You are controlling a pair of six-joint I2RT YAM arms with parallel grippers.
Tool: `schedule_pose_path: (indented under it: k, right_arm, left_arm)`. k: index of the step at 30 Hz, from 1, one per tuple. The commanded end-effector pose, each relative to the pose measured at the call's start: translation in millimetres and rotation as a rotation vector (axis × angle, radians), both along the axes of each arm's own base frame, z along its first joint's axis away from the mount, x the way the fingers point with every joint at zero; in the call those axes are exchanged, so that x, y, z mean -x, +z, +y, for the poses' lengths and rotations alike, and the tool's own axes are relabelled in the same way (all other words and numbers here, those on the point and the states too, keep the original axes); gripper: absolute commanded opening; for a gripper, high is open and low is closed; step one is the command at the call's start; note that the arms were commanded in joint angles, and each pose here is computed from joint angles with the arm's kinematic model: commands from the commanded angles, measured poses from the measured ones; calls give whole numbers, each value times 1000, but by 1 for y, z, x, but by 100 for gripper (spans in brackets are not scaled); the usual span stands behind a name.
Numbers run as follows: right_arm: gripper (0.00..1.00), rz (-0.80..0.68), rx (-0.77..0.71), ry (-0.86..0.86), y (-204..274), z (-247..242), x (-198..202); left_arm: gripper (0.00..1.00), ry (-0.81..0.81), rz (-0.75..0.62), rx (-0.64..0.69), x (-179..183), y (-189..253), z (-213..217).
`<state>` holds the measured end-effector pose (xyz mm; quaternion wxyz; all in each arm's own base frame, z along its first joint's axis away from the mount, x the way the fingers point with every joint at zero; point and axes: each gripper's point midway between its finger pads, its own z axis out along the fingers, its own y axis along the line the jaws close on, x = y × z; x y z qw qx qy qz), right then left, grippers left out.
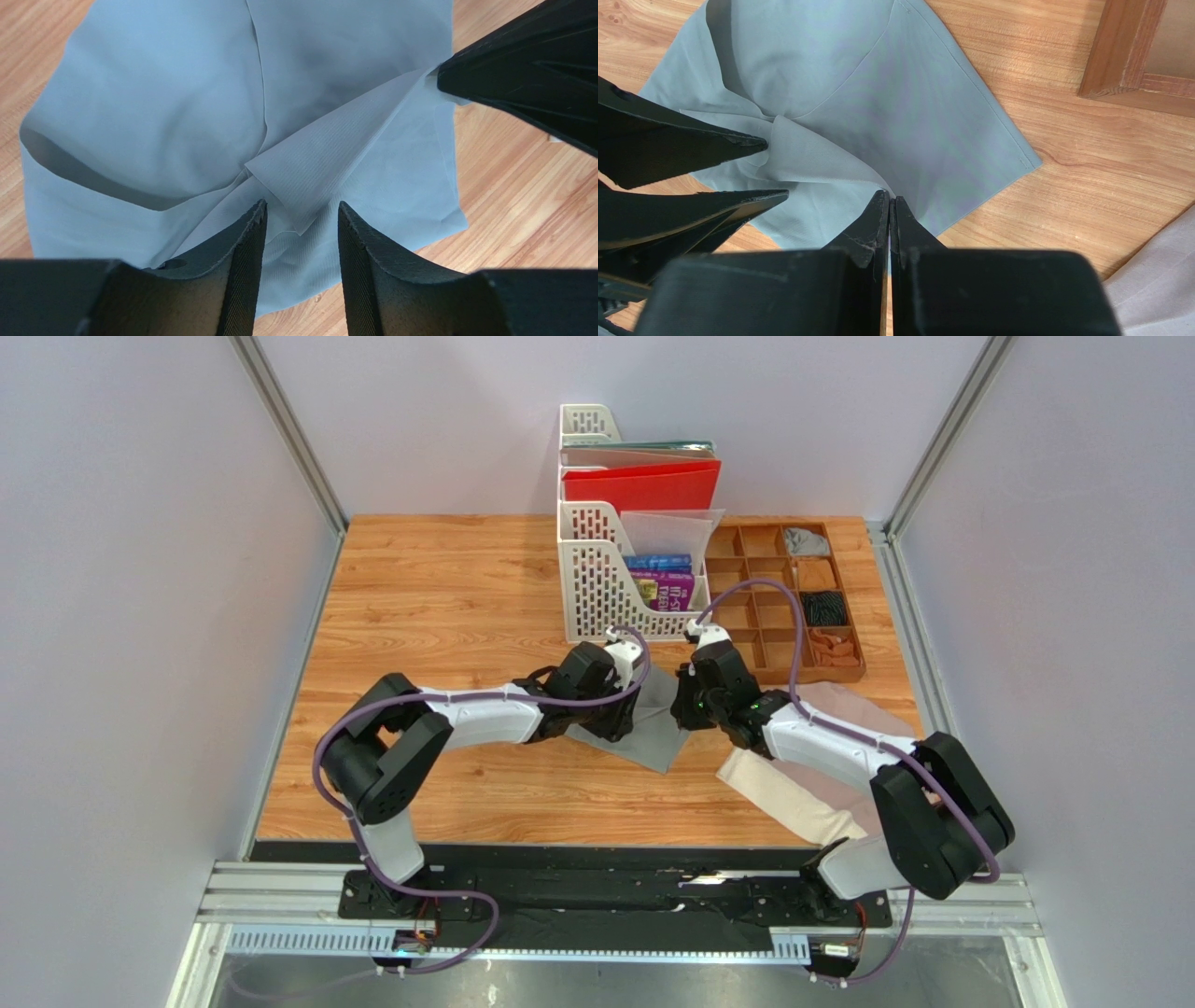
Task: Roll the underwear
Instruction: Fold the underwear at the center of the board.
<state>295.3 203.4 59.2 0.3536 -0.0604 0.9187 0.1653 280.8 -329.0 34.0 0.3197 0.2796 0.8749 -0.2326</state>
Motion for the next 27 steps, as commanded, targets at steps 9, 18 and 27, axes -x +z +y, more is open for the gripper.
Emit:
schedule_pose_path:
  k: [9,18,27]
  right_arm:
    - [0,-21,-34,-1,5,6,-6]
    - [0,-27,-28,-5,8,3,-6]
    - [0,-21,-12,-11,4,1,-6]
  left_arm:
    - [32,5,-54,-11,-11,6,-8]
    - [18,37,-79,-7,-17,16,-7]
    - [0,22,-114,21,-22,31,-15]
